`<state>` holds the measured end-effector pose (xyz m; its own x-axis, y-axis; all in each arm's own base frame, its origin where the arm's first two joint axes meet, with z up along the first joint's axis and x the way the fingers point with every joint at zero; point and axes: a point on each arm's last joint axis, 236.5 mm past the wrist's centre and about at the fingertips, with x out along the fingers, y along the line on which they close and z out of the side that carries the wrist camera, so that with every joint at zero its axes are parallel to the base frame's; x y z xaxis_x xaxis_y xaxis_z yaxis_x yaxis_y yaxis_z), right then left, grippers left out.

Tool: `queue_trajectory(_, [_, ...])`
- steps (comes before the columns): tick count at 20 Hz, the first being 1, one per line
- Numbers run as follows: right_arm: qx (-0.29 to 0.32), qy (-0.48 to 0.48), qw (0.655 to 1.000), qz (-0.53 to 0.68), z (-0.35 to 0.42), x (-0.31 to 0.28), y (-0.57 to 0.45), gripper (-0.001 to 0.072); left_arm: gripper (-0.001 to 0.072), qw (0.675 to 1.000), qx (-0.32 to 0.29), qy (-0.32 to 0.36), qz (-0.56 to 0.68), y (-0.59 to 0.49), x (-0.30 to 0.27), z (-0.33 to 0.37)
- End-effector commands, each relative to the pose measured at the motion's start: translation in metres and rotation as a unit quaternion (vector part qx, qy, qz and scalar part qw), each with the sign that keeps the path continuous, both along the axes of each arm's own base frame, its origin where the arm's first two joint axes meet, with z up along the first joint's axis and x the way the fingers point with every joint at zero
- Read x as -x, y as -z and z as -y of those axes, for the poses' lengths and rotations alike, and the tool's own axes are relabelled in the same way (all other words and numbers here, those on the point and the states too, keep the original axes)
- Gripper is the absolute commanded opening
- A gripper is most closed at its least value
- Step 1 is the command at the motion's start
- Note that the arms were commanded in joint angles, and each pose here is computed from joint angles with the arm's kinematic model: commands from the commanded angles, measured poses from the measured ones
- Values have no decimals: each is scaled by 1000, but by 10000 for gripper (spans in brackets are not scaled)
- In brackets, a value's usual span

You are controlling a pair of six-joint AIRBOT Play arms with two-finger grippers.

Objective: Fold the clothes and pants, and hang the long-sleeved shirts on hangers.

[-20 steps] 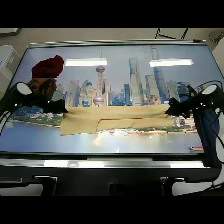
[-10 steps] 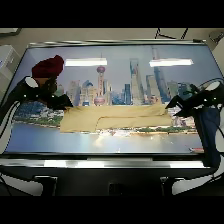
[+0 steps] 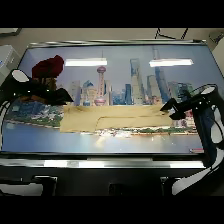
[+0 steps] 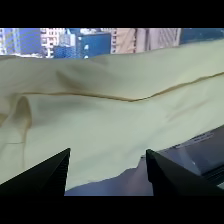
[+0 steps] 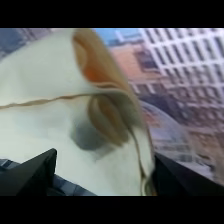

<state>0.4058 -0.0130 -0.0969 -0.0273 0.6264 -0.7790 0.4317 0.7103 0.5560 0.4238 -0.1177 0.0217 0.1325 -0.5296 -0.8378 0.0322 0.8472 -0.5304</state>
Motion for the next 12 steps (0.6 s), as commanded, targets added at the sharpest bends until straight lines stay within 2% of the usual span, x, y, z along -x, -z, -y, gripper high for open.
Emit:
queue_trajectory(1, [7,-12,1000,4,-23,-10,18,320,515,999,14,24,25,-15,2,34])
queue_trajectory(2, [2,-20,1000,10,-28,-11,11,140,513,999,14,27,30,-13,1,44])
queue_trajectory(3, [-13,-30,999,23,-34,-12,-2,52,481,999,15,25,36,-11,-3,56])
queue_trajectory(4, [-30,-40,998,44,-41,-14,-21,42,347,999,17,26,45,-8,-7,71])
queue_trajectory(5, [-38,-49,996,65,-45,-14,-41,42,156,998,17,34,59,-3,-10,90])
queue_trajectory(6, [-41,-52,994,86,-48,-15,-64,42,27,996,18,41,71,3,-13,110])
queue_trajectory(9, [-35,-77,985,151,-65,-3,-138,42,25,997,27,34,68,39,-8,183])
queue_trajectory(12, [-14,-93,972,213,-89,21,-210,42,24,999,29,31,11,86,24,236])
